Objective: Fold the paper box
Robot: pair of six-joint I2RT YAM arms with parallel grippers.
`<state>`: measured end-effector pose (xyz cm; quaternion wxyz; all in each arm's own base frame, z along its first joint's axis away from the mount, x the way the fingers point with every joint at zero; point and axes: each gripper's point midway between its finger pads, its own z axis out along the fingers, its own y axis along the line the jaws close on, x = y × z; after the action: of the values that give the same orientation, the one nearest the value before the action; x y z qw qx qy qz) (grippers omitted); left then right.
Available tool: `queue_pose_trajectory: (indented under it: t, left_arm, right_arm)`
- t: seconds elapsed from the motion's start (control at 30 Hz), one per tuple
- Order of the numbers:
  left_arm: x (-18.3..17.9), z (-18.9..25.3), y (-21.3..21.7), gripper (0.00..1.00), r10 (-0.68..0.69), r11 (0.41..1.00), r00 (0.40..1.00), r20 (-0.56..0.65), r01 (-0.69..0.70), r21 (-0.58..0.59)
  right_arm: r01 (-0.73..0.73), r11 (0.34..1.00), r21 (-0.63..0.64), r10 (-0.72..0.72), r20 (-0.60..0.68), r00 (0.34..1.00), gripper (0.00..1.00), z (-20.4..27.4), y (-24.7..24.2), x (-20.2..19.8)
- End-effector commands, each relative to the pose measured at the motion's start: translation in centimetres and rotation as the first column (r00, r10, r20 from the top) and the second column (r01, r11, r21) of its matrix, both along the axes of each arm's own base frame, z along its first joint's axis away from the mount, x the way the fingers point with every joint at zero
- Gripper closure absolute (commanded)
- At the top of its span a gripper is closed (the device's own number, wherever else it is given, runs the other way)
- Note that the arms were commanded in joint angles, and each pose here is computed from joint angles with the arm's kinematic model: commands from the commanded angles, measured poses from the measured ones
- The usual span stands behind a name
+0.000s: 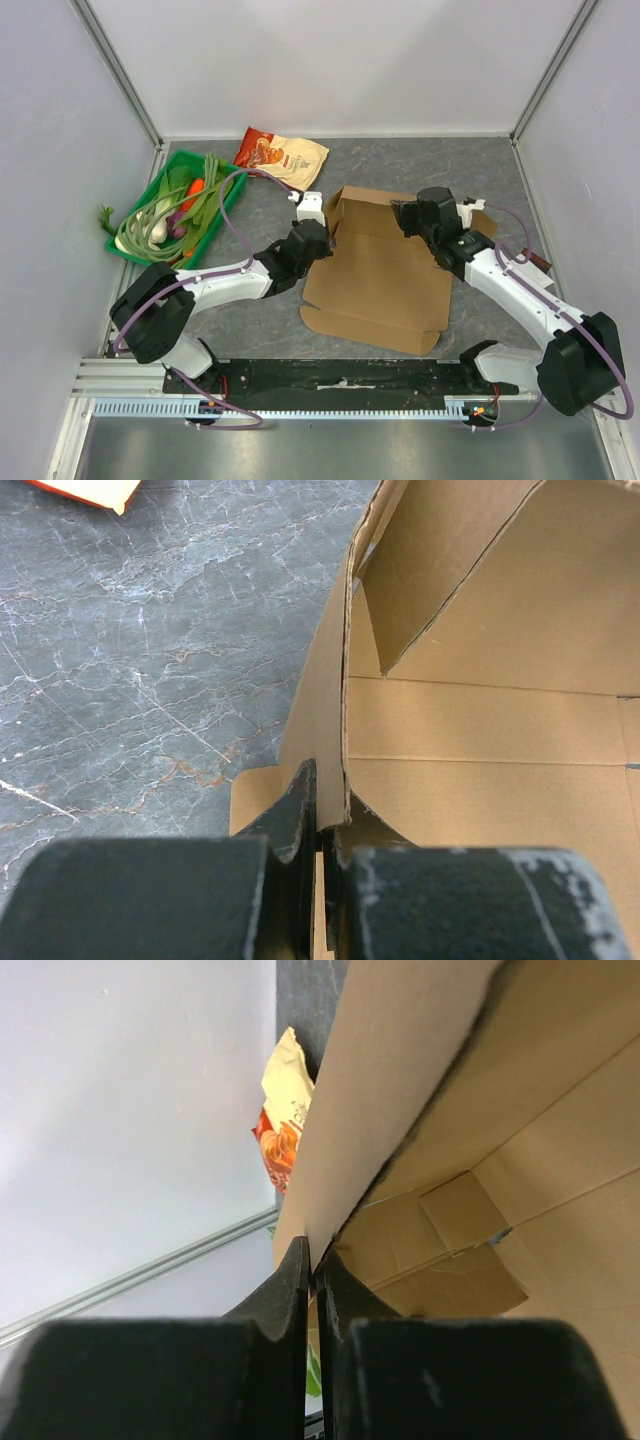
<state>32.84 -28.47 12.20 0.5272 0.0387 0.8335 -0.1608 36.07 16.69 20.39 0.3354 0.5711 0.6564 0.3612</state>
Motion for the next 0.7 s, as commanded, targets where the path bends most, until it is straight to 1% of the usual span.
queue_pose_trajectory:
  t: [0.0,0.1,0.17,0.2,0.23,0.27,0.33,0.37,0.47,0.5,0.57,0.6,0.63,0.67]
  left_arm:
    - [0.5,0.6,-0.3,0.98,0.01,1.0,1.0,0.026,-0.01,0.01]
    - [0.3,0.7,-0.4,0.98,-0.002,1.0,1.0,0.026,0.002,0.005]
    - [0.1,0.6,-0.5,0.98,-0.016,1.0,1.0,0.021,0.016,0.002]
    - [0.0,0.8,-0.6,0.97,-0.022,1.0,1.0,0.022,0.022,-0.001]
    - [-0.2,0.9,-0.7,0.93,-0.035,0.999,0.999,0.02,0.035,-0.007]
    - [-0.4,1.0,-0.7,0.84,-0.042,0.999,0.999,0.019,0.042,-0.011]
    - [-0.8,1.7,-0.9,0.72,-0.067,0.997,0.997,0.023,0.068,-0.034]
    - [-1.0,1.7,-0.9,0.64,-0.077,0.996,0.997,0.022,0.078,-0.038]
    - [-1.7,2.9,-1.2,0.51,-0.123,0.99,0.992,0.034,0.125,-0.065]
    - [-1.9,2.9,-1.1,0.5,-0.127,0.99,0.991,0.027,0.129,-0.063]
    - [-2.4,4.3,-0.7,0.48,-0.137,0.986,0.989,0.048,0.141,-0.09]
    - [-2.6,4.5,-0.4,0.47,-0.135,0.986,0.99,0.049,0.139,-0.092]
    - [-2.9,5.8,0.2,0.48,-0.126,0.984,0.989,0.074,0.135,-0.117]
    - [-3.0,6.2,0.5,0.52,-0.122,0.983,0.989,0.082,0.132,-0.126]
  right_arm:
    - [0.03,0.998,-0.051,-0.03,-0.007,1.0,0.96,-1.8,-1.1,-0.4]
    - [0.031,0.997,-0.066,-0.03,0.015,0.999,1.0,-1.8,-1.4,-0.3]
    - [0.028,0.997,-0.074,-0.026,0.024,0.999,1.0,-1.8,-1.4,-0.1]
    - [0.024,0.997,-0.076,-0.023,0.025,0.999,1.0,-1.9,-1.4,-0.1]
    - [0.024,0.997,-0.075,-0.021,0.033,0.999,1.0,-1.8,-1.3,0.0]
    - [0.017,0.996,-0.084,-0.015,0.029,0.999,1.0,-2.3,-1.4,-0.1]
    - [0.009,0.996,-0.084,-0.006,0.042,0.999,1.0,-2.4,-1.3,-0.1]
    - [0.009,0.996,-0.092,-0.006,0.039,0.999,1.0,-2.8,-1.4,-0.3]
    - [-0.002,0.993,-0.116,0.007,0.041,0.999,1.0,-3.4,-1.5,-0.5]
    - [-0.008,0.993,-0.115,0.013,0.043,0.999,1.0,-3.5,-1.5,-0.5]
    - [-0.01,0.994,-0.105,0.016,0.054,0.998,1.0,-4.1,-1.6,-0.7]
    - [-0.009,0.996,-0.092,0.017,0.082,0.996,1.0,-3.6,-1.5,-0.6]
    - [-0.011,0.996,-0.094,0.019,0.093,0.995,1.0,-3.6,-1.6,-0.5]
    - [-0.01,0.996,-0.091,0.019,0.099,0.995,1.0,-3.4,-1.7,-0.5]
